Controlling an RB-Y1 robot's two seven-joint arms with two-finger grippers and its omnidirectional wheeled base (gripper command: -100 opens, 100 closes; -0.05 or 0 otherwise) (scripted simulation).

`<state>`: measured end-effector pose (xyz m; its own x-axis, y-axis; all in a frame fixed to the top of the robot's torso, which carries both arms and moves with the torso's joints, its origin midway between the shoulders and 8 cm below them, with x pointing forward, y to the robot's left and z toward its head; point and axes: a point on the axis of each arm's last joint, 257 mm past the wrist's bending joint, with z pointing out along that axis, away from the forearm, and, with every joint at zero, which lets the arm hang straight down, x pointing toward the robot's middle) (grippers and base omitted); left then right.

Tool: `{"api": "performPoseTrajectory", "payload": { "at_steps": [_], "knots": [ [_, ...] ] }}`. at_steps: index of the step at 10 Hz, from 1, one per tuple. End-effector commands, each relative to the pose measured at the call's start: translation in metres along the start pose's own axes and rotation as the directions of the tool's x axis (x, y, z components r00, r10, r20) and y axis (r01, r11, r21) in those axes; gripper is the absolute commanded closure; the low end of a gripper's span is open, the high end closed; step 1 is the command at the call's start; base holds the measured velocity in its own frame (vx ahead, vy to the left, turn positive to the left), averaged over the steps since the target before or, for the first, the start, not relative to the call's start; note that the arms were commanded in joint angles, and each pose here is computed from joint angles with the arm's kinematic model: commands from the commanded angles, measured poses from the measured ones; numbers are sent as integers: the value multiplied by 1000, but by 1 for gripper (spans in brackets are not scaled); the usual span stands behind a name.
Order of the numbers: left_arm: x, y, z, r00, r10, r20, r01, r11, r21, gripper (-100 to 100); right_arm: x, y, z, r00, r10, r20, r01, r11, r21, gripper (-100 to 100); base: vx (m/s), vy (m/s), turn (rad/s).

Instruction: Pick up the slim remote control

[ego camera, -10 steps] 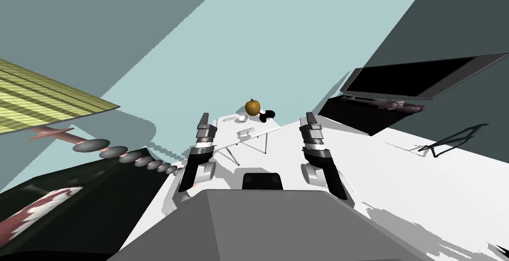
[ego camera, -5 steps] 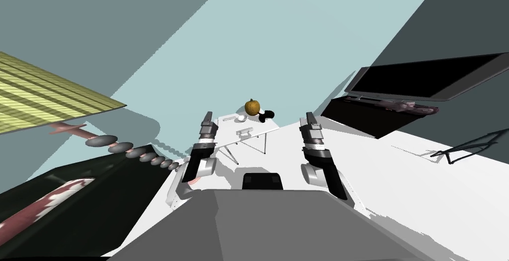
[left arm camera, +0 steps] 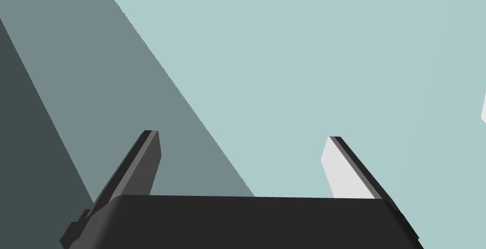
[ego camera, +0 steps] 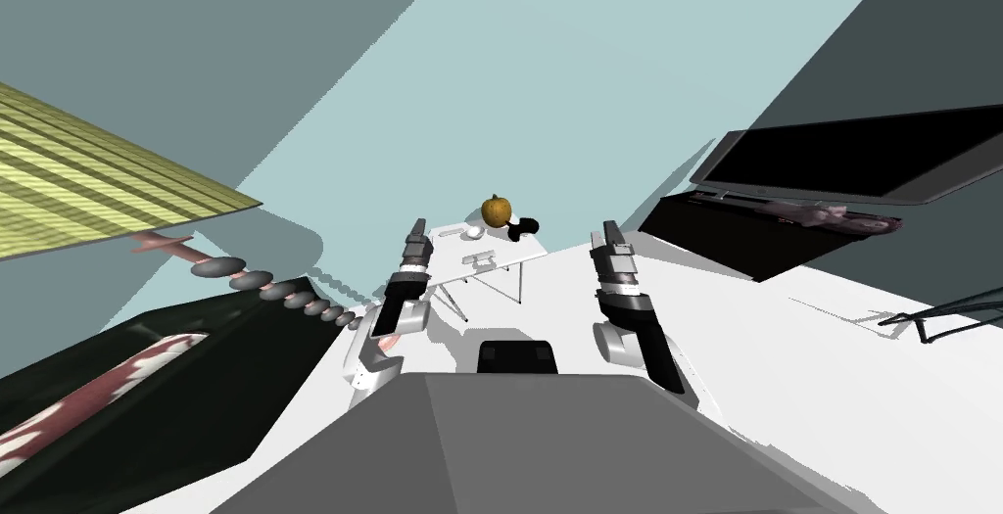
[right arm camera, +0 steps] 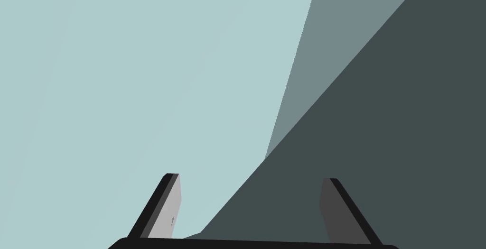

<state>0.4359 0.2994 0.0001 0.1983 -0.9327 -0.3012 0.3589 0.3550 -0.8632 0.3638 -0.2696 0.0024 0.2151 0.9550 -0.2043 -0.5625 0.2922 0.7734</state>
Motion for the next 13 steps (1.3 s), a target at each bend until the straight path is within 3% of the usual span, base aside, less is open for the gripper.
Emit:
{"api": "performPoseTrajectory", "payload": {
  "at_steps": [1, 2, 4, 7, 9, 10, 13],
  "knots": [
    [0, 11, 5, 1000, 9, 2, -9, 999, -39, -100, 0, 0, 0, 1000, 0, 0, 0, 1000, 0, 0, -8, -88, 53],
    [1, 17, 15, 1000, 23, 4, -23, 998, -56, -100, 0, 0, 0, 1000, 0, 0, 0, 1000, 0, 0, 9, -100, 72],
    [1, 26, 14, 1000, 23, 6, -22, 996, -91, -100, 0, 0, 0, 1000, 0, 0, 0, 1000, 0, 0, 3, -70, 35],
    [3, 50, 33, 999, 43, 8, -41, 985, -167, -100, 0, 0, 0, 1000, 0, 0, 0, 1000, 0, 0, 2, -76, 81],
    [3, 58, 31, 999, 43, 9, -40, 978, -203, -100, 0, 0, 0, 1000, 0, 0, 0, 1000, 0, 0, -1, -68, 27],
    [5, 70, 41, 999, 49, 8, -45, 970, -237, -100, 0, 0, 0, 1000, 0, 0, 0, 1000, 0, 0, -2, -61, 95],
    [7, 90, 47, 999, 51, 7, -46, 950, -308, -100, 0, 0, 0, 1000, 0, 0, 0, 1000, 0, 0, 11, -78, 63]
  ]
}}
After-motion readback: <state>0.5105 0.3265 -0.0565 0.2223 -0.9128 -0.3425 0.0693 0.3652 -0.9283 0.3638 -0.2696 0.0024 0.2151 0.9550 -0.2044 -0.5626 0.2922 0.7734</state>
